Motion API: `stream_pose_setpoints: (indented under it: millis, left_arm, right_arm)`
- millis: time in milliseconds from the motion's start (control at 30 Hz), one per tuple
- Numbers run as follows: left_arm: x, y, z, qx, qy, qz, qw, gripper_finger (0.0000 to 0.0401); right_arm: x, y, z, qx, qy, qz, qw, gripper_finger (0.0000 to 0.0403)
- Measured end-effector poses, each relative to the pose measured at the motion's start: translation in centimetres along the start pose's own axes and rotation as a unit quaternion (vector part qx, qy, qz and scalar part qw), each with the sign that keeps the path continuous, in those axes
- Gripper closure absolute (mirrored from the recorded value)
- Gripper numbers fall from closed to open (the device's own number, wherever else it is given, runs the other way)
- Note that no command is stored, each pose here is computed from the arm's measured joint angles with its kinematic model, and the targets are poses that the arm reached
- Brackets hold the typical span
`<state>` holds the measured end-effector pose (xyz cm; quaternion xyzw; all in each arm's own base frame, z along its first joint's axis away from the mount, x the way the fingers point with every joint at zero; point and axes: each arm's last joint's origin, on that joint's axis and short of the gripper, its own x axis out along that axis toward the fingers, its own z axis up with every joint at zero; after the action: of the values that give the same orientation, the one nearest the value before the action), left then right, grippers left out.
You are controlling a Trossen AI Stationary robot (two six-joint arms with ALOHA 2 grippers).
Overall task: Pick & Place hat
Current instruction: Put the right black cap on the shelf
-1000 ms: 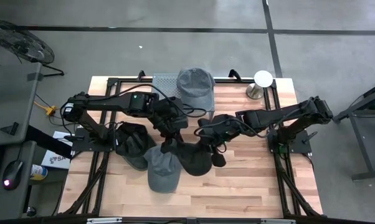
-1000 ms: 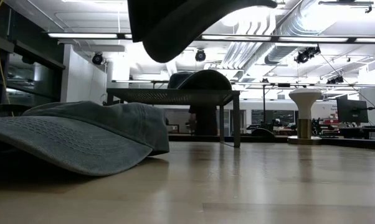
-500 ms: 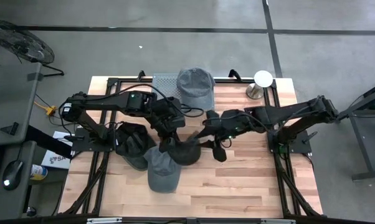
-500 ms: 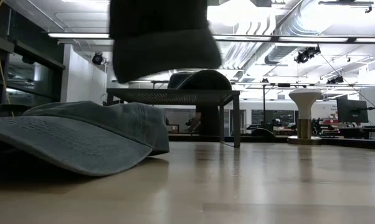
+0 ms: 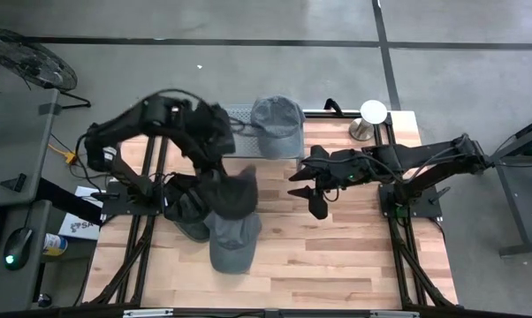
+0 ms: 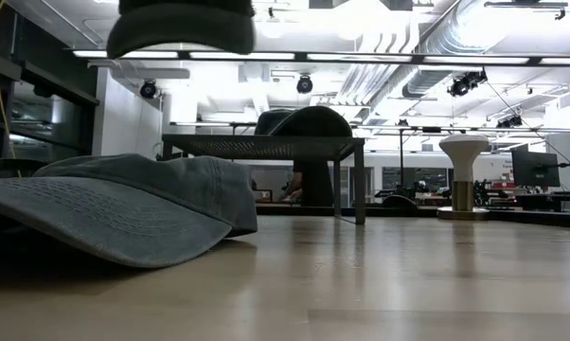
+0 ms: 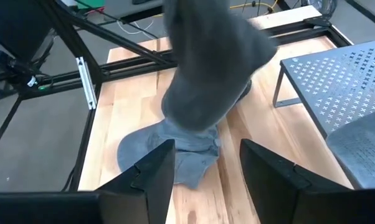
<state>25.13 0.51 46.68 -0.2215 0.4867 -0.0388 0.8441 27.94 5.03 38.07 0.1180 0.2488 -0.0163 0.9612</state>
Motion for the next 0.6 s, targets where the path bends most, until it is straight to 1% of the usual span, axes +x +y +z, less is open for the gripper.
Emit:
stream_pose_setpoints:
  millis: [33, 167, 233, 500, 600]
  left_arm:
    - [-0.5, 0.5, 0.1, 0.001, -0.003, -0.002, 1.0, 0.0365]
    - [-1.9, 2.5, 0.8, 0.022, -0.026, -0.042, 0.999, 0.0365]
    - [-2.6, 3.7, 1.0, 0.025, -0.037, -0.052, 0.998, 0.0365]
    - [-3.6, 8.3, 2.1, 0.06, -0.069, -0.055, 0.994, 0.0365]
    - [-3.7, 10.0, 2.5, 0.067, -0.077, -0.05, 0.994, 0.0365]
  right_arm:
    - [0.0, 0.0, 0.0, 0.002, 0.0, -0.001, 1.0, 0.0231]
    - [0.0, 0.0, 0.0, 0.004, -0.002, -0.005, 1.0, 0.0233]
    - [0.0, 0.0, 0.0, 0.003, -0.001, -0.004, 1.0, 0.0232]
    - [0.0, -0.3, 0.1, 0.005, -0.016, -0.047, 0.999, 0.023]
    - [0.0, -0.4, 0.1, 0.015, -0.02, -0.058, 0.998, 0.0229]
